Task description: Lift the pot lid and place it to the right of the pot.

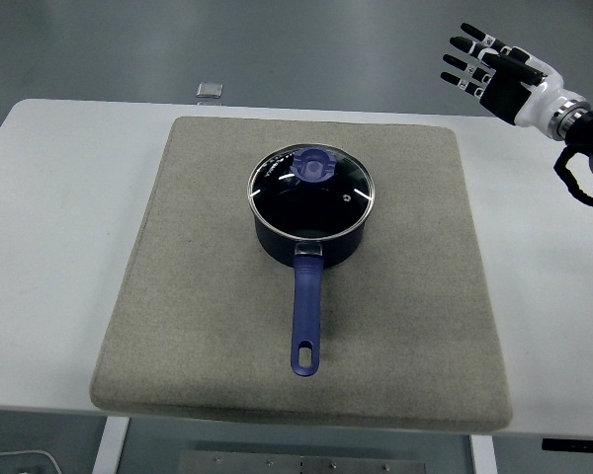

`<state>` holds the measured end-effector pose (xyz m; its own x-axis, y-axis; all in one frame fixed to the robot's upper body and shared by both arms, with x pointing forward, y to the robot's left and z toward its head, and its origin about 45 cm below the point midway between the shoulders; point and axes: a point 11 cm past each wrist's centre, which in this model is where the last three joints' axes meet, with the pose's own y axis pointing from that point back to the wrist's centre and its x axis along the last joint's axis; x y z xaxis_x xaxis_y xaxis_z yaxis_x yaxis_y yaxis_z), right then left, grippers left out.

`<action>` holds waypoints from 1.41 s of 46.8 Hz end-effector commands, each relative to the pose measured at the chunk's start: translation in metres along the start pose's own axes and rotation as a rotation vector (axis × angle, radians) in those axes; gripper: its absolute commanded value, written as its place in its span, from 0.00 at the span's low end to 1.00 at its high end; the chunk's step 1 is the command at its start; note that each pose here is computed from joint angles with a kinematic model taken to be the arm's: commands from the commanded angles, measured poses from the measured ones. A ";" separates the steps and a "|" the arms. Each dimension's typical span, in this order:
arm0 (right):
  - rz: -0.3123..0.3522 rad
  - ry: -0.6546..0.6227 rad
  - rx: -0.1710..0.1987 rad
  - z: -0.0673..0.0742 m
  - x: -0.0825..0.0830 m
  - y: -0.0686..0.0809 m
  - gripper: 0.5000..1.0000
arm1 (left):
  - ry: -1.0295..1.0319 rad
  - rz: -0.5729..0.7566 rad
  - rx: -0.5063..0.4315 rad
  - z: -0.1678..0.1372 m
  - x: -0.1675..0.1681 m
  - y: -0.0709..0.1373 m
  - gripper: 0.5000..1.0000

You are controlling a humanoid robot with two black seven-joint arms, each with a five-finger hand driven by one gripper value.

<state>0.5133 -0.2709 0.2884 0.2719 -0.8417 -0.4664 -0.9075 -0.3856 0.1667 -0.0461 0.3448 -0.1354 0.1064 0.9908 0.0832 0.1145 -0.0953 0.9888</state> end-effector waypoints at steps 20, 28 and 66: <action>-0.001 0.003 0.005 -0.002 -0.001 0.000 0.81 | 0.001 0.014 -0.001 0.000 0.004 0.000 1.00; -0.001 0.006 0.007 -0.001 -0.001 0.000 0.81 | 0.003 0.013 -0.001 0.000 0.004 0.000 1.00; -0.158 0.370 -0.025 -0.015 -0.052 -0.013 0.80 | 0.001 0.014 -0.001 0.000 0.004 0.000 1.00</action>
<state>0.5163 -0.2392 0.3161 0.4702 -0.8617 -0.1909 -0.8557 -0.4981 0.1406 -0.0459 0.3487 -0.1349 0.1060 0.9896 0.0969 0.1118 -0.1087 0.9878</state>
